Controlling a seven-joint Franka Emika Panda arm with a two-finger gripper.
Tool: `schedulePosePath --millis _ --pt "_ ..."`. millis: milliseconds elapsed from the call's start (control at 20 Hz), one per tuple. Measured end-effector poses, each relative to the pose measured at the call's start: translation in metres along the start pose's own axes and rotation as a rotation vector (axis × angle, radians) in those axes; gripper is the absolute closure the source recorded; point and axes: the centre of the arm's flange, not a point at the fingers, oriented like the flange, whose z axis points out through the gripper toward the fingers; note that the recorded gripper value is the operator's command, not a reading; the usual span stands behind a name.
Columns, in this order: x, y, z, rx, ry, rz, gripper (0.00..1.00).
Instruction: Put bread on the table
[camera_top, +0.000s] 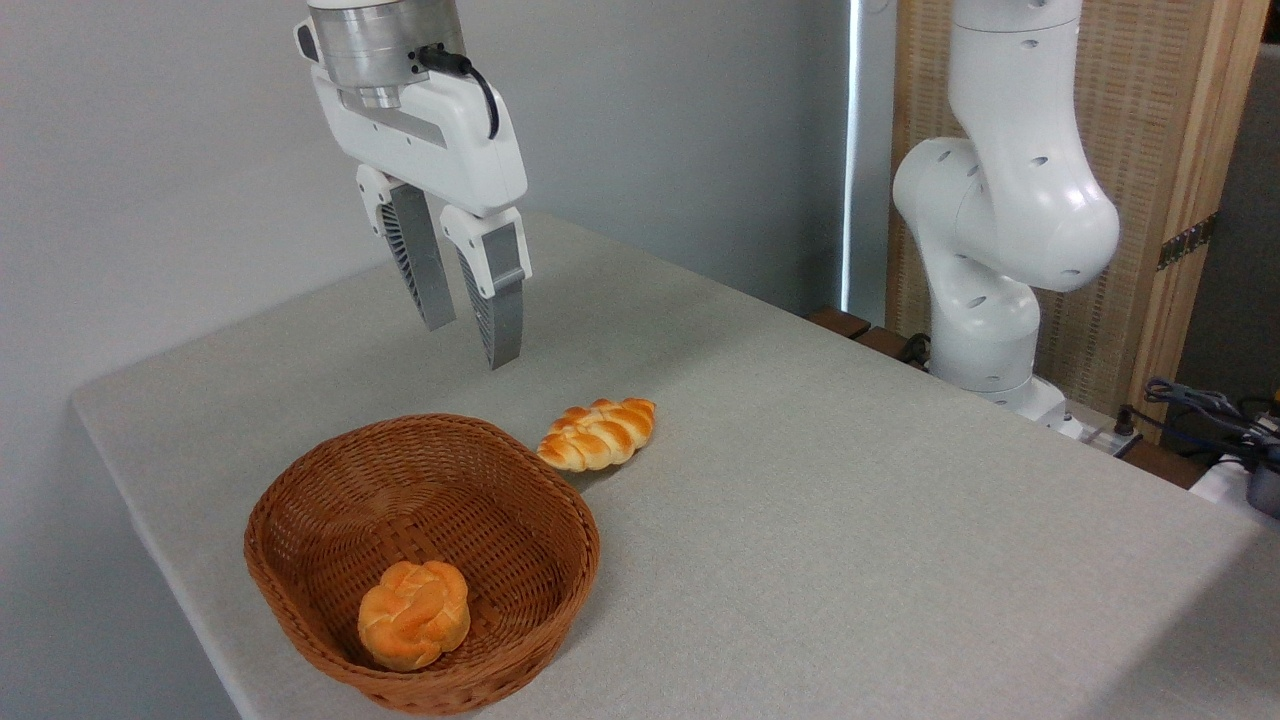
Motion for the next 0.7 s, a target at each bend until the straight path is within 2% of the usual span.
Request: schedulePosePath --millis 700 --pt "-0.0047 -0.0072 -0.0043 0.004 0.008 -0.013 0.0"
